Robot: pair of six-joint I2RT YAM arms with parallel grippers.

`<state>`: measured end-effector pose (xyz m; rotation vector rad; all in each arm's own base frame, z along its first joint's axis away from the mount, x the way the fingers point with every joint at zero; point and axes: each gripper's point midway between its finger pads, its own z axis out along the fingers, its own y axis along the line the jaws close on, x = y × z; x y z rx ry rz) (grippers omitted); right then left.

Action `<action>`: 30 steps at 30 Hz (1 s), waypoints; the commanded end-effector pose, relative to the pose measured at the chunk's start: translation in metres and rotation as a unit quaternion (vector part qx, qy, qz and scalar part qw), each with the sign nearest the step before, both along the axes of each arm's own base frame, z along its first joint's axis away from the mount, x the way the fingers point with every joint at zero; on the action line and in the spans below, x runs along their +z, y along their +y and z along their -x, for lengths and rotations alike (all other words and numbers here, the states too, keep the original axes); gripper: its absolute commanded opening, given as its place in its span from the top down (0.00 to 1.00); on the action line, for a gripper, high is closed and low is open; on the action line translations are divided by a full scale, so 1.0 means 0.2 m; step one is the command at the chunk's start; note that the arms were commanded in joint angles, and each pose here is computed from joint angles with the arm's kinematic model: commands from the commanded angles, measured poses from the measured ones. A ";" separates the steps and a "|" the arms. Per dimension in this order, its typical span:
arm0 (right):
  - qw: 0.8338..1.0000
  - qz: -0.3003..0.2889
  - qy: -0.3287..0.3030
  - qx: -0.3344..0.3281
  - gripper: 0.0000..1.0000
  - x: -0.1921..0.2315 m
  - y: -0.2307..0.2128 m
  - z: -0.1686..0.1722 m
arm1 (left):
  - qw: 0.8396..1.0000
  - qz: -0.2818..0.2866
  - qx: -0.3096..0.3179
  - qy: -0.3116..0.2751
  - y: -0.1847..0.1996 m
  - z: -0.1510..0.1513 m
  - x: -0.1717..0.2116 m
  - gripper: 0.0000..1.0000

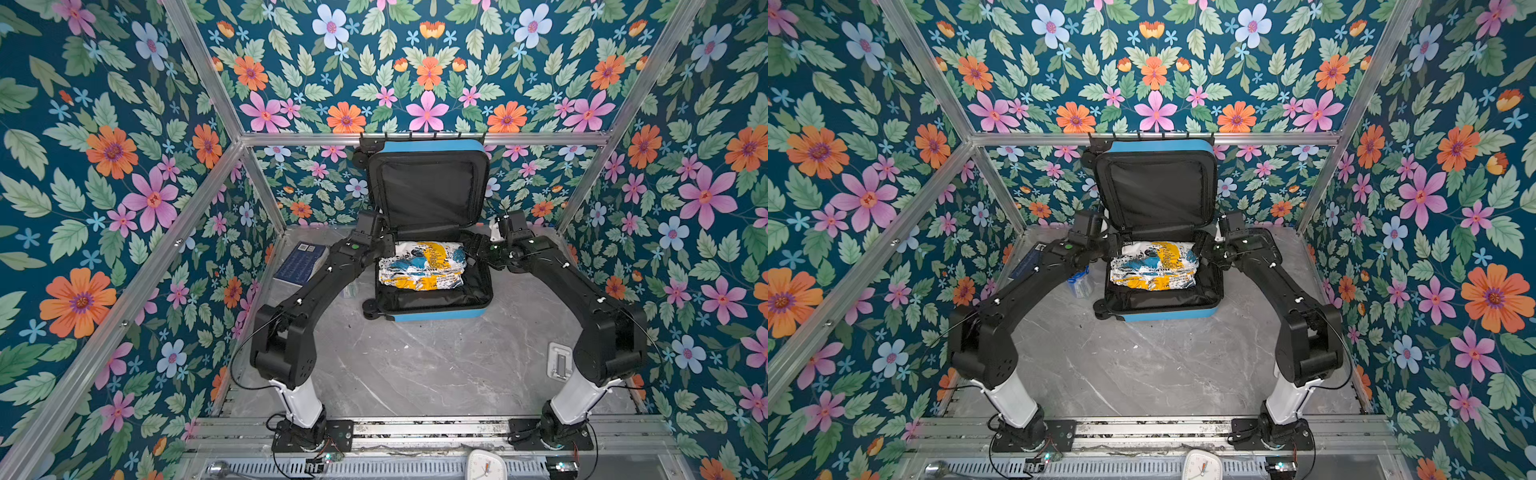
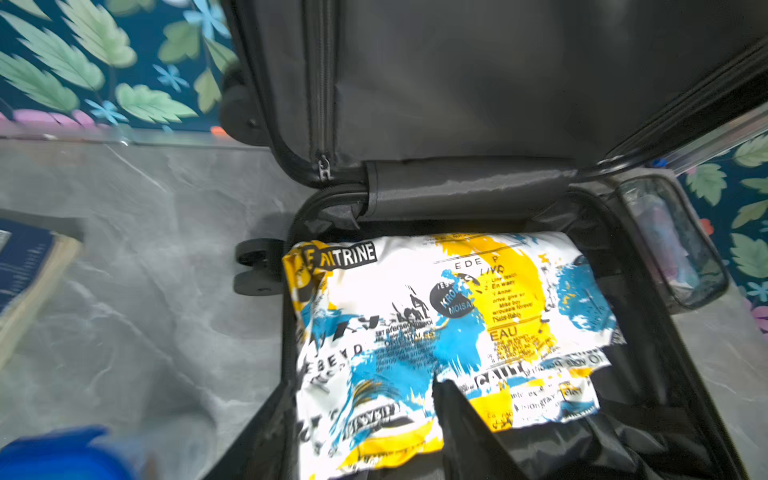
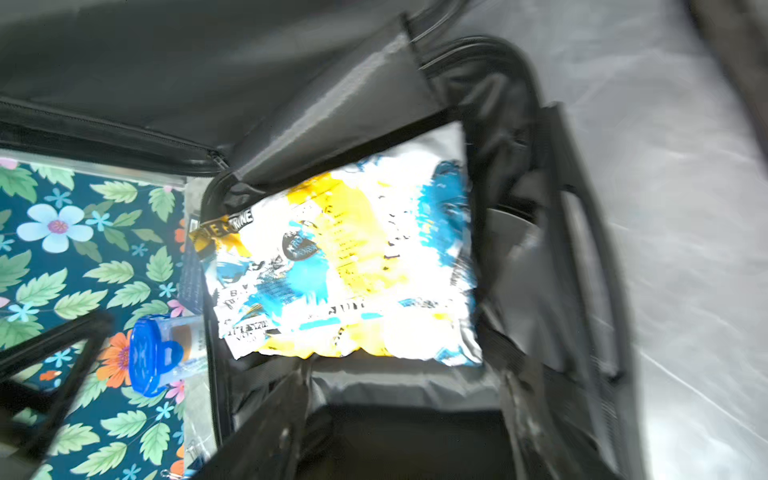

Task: Pack the luggage
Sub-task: 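Open both grippers and withdraw them from the pillow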

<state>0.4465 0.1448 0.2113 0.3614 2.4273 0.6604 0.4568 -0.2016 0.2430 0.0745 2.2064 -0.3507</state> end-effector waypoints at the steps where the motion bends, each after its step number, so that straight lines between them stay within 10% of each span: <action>1: 1.000 0.007 -0.021 -0.016 0.23 0.05 -0.11 0.04 | 0.998 0.007 0.012 -0.056 0.07 0.06 0.15 0.42; 8: 0.998 0.002 -0.012 -0.064 0.22 0.01 -0.35 0.14 | 0.989 0.019 0.050 -0.136 0.27 0.30 0.33 0.28; 11: 0.997 -0.004 -0.006 -0.079 0.23 -0.01 -0.42 0.17 | 0.984 0.018 0.086 -0.157 0.39 0.39 0.37 0.00; 30: 0.997 0.005 -0.026 0.073 0.16 0.08 -0.04 0.42 | 0.987 -0.031 0.140 0.069 0.75 0.50 -0.16 0.00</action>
